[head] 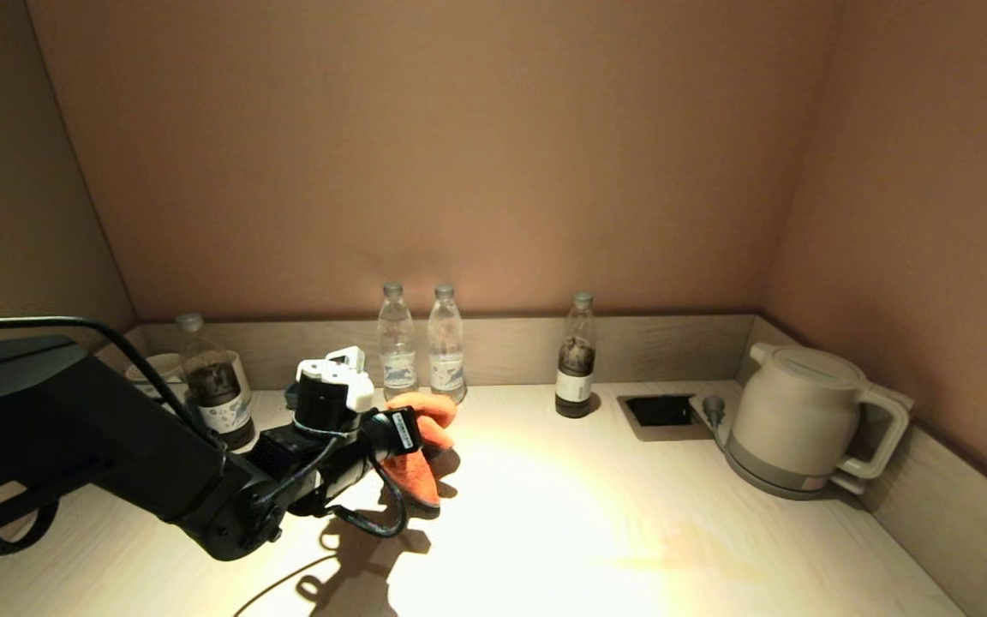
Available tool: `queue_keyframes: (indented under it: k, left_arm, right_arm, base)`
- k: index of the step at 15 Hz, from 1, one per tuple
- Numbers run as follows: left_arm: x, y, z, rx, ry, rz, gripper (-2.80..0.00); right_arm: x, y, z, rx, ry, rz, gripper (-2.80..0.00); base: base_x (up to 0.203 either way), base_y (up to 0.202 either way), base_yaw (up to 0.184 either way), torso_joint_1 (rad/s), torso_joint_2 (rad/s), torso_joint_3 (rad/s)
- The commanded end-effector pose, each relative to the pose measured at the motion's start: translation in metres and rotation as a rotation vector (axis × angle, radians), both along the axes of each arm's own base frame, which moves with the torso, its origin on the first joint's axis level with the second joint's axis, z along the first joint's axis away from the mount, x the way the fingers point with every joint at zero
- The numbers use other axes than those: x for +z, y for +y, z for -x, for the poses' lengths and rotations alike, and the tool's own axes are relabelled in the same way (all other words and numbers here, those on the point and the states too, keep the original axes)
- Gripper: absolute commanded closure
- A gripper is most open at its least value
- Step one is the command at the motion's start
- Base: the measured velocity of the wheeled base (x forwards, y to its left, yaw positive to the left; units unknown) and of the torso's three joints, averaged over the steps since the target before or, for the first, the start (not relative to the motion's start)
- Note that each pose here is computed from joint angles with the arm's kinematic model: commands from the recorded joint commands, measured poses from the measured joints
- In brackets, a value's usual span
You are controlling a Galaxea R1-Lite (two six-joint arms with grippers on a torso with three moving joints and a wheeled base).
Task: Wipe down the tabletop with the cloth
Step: Sweep the stains on the table
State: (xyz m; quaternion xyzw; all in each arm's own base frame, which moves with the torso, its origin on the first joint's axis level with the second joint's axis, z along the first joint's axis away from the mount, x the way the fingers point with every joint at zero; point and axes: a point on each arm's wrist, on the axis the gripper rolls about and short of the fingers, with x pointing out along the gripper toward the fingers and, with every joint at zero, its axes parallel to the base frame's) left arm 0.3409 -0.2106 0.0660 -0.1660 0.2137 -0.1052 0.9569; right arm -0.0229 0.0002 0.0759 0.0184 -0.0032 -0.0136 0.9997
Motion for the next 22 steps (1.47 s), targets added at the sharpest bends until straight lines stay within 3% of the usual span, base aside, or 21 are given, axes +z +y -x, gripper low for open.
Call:
queue_keyframes:
  k: [1, 8, 14, 22]
  left_arm:
    - [-0.013, -0.004, -0.004, 0.022, 0.011, -0.017, 0.00]
    - [-0.031, -0.012, -0.009, 0.060, 0.026, -0.070, 0.00]
    - [-0.037, -0.030, 0.006, 0.008, 0.090, -0.111, 0.00]
    - [-0.039, -0.047, 0.025, -0.051, 0.105, -0.125, 0.00]
  right_arm:
    - [0.000, 0.000, 0.000, 0.000, 0.001, -0.002, 0.00]
    - [0.000, 0.000, 0.000, 0.000, 0.001, -0.001, 0.00]
    - [0.000, 0.000, 0.000, 0.000, 0.001, -0.002, 0.00]
    - [0.000, 0.000, 0.000, 0.000, 0.001, -0.001, 0.00]
  base:
    - [0.000, 0.000, 0.000, 0.000, 0.00, 0.000]
    - [0.000, 0.000, 0.000, 0.000, 0.00, 0.000]
    - [0.000, 0.000, 0.000, 0.000, 0.00, 0.000]
    - [0.000, 0.000, 0.000, 0.000, 0.00, 0.000]
